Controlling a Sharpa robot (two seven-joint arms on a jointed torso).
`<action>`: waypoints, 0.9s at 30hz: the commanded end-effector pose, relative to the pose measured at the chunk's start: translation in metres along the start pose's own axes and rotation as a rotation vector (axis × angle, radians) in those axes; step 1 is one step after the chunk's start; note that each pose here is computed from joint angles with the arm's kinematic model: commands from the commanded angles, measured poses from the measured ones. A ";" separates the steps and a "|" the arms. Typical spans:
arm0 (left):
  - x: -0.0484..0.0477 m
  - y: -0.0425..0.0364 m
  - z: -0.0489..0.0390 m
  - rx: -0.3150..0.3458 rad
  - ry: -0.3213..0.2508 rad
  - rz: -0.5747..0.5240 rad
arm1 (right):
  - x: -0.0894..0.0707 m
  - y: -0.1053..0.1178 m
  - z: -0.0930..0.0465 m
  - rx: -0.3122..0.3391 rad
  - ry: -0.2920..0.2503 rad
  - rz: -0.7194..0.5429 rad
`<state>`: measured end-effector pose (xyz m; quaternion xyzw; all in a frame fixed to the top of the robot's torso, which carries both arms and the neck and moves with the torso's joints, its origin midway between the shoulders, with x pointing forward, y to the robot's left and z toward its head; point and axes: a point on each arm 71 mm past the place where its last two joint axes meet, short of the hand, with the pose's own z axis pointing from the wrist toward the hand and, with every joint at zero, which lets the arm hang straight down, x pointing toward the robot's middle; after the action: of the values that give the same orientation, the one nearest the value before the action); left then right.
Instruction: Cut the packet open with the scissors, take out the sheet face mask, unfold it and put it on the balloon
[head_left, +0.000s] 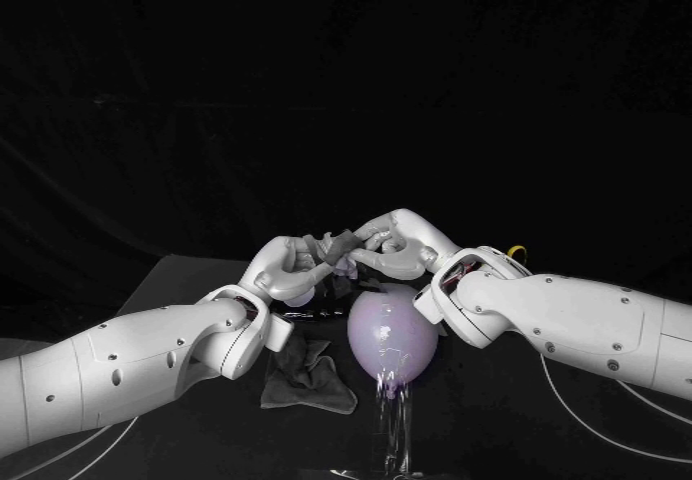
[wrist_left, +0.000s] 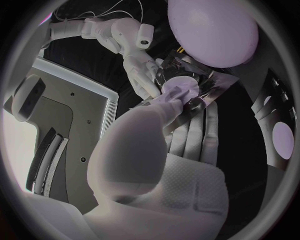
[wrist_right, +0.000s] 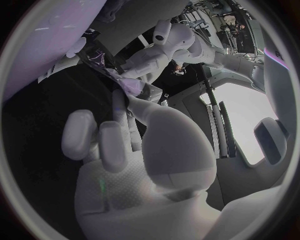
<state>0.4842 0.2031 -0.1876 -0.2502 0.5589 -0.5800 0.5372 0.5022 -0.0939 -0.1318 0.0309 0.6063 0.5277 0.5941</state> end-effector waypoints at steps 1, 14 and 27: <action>0.0087 -0.0064 0.0022 0.037 0.034 -0.017 | 0.006 0.005 0.003 -0.018 0.012 -0.025; 0.0090 -0.0073 0.0023 0.031 0.009 -0.079 | 0.007 0.004 0.005 -0.001 0.002 -0.055; 0.0103 -0.0068 0.0031 0.018 -0.001 -0.120 | 0.010 0.006 0.005 -0.005 0.007 -0.052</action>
<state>0.4834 0.1996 -0.1895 -0.2845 0.5494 -0.5899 0.5189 0.5034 -0.0868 -0.1310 0.0253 0.6033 0.5104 0.6123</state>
